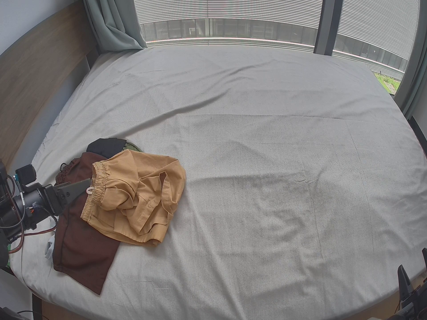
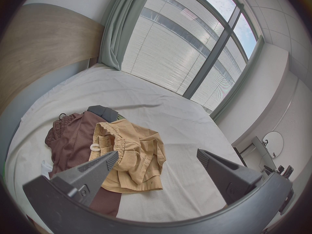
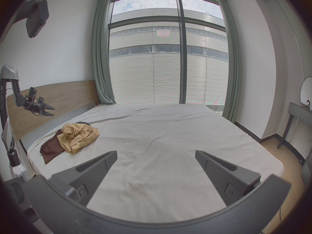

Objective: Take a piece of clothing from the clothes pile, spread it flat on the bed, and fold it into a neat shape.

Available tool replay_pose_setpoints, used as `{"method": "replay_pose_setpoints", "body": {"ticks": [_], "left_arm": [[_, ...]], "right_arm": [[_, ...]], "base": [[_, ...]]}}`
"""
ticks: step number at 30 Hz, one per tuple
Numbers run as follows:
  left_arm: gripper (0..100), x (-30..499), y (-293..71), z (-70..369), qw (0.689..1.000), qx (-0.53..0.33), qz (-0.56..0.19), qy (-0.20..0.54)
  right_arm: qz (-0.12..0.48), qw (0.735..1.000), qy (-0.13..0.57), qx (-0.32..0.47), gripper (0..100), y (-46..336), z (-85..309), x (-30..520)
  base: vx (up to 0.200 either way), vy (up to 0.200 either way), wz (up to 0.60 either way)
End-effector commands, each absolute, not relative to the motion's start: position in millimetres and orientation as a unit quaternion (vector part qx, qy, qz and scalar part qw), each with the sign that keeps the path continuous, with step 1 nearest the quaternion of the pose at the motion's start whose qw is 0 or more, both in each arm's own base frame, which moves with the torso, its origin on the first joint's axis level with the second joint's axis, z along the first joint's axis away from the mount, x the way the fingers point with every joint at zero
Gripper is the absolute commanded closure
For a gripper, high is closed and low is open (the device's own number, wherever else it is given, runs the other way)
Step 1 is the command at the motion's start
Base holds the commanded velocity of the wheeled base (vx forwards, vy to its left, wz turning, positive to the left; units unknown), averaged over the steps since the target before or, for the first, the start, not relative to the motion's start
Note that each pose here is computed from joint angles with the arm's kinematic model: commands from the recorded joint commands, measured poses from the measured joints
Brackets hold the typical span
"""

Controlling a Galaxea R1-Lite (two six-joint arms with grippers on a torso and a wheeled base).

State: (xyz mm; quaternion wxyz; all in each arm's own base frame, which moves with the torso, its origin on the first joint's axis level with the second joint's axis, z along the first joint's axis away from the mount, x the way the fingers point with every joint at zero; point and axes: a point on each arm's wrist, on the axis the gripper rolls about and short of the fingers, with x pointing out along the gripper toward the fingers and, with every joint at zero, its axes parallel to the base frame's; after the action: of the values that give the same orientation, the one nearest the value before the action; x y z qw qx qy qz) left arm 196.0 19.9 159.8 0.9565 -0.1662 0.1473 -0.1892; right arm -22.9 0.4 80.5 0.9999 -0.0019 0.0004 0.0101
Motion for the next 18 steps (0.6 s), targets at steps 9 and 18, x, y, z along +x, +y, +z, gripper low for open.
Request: {"method": "replay_pose_setpoints", "body": {"ticks": [9,18], "left_arm": [[0,245.8,34.7,132.8,0.953,-0.179,-0.174,0.172],[0,264.7,37.1,113.7,0.951,-0.178,-0.175,0.18]], "right_arm": [[0.011,1.0,0.002,-0.002,0,0.4,75.2,-22.8],[0.011,1.0,0.002,-0.002,0,0.4,75.2,-22.8]], "base": [[0.0,0.0,0.0],[0.0,0.0,0.0]]}}
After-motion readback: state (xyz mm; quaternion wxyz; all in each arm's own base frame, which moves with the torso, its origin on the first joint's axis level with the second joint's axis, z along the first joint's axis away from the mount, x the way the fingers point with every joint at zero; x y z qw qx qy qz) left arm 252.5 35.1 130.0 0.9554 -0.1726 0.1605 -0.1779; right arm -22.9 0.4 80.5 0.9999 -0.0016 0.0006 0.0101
